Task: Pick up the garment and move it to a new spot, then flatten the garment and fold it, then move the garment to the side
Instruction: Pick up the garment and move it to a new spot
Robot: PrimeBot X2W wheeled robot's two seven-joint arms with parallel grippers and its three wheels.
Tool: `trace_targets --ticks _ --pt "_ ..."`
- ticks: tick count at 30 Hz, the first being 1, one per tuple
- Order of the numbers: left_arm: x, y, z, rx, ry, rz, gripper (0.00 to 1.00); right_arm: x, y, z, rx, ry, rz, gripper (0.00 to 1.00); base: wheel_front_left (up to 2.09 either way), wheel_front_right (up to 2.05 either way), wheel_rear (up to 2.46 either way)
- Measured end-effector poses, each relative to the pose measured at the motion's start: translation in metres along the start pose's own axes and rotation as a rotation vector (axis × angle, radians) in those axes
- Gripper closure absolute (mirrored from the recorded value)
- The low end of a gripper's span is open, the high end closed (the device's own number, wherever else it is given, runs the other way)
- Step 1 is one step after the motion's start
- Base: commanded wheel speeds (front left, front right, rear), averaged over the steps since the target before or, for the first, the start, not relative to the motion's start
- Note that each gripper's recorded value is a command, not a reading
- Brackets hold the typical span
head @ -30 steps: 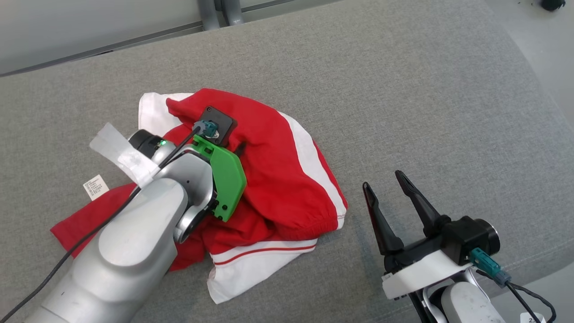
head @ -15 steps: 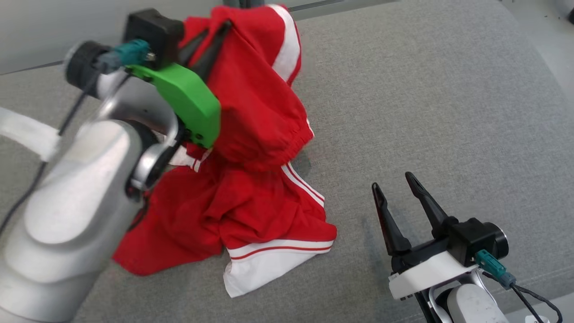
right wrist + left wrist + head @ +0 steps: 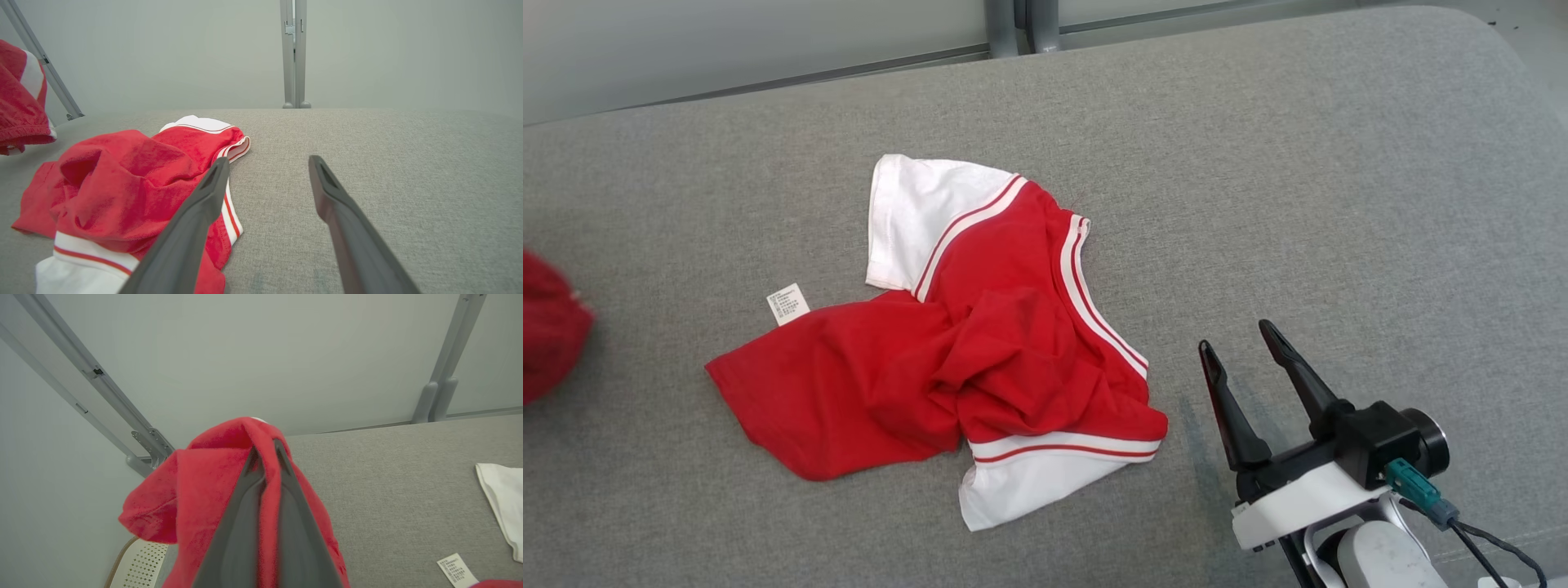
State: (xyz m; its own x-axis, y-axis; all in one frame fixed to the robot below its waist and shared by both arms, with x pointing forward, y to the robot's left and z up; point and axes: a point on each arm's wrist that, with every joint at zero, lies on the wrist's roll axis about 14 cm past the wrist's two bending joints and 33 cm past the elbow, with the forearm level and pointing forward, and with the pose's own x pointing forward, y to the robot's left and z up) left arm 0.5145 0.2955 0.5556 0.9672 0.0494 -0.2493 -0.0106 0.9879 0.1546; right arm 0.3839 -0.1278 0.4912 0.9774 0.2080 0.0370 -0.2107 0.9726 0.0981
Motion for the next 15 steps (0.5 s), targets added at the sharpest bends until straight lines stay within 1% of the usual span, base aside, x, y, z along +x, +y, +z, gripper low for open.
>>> trace_targets --ticks 4,5,7,12,15 --pt "-0.008 0.037 -0.048 -0.06 0.059 0.108 1.0 0.004 0.003 -0.004 0.003 0.011 0.011 0.0 0.0 0.0 0.0" --pt "-0.014 0.045 -0.075 -0.077 0.106 0.141 1.0 0.005 0.005 -0.007 0.004 0.018 0.018 0.0 0.0 0.0 0.0" --pt "-0.019 0.045 -0.1 -0.117 0.141 0.164 1.0 0.005 0.007 -0.011 -0.001 0.029 0.028 0.0 0.0 0.0 0.0" --pt "-0.037 0.048 -0.159 -0.176 0.279 0.216 1.0 0.005 0.008 -0.012 -0.015 0.035 0.031 0.0 0.0 0.0 0.0" --pt "-0.046 0.047 -0.18 -0.209 0.331 0.234 1.0 0.004 0.006 -0.012 -0.028 0.036 0.028 0.0 0.0 0.0 0.0"
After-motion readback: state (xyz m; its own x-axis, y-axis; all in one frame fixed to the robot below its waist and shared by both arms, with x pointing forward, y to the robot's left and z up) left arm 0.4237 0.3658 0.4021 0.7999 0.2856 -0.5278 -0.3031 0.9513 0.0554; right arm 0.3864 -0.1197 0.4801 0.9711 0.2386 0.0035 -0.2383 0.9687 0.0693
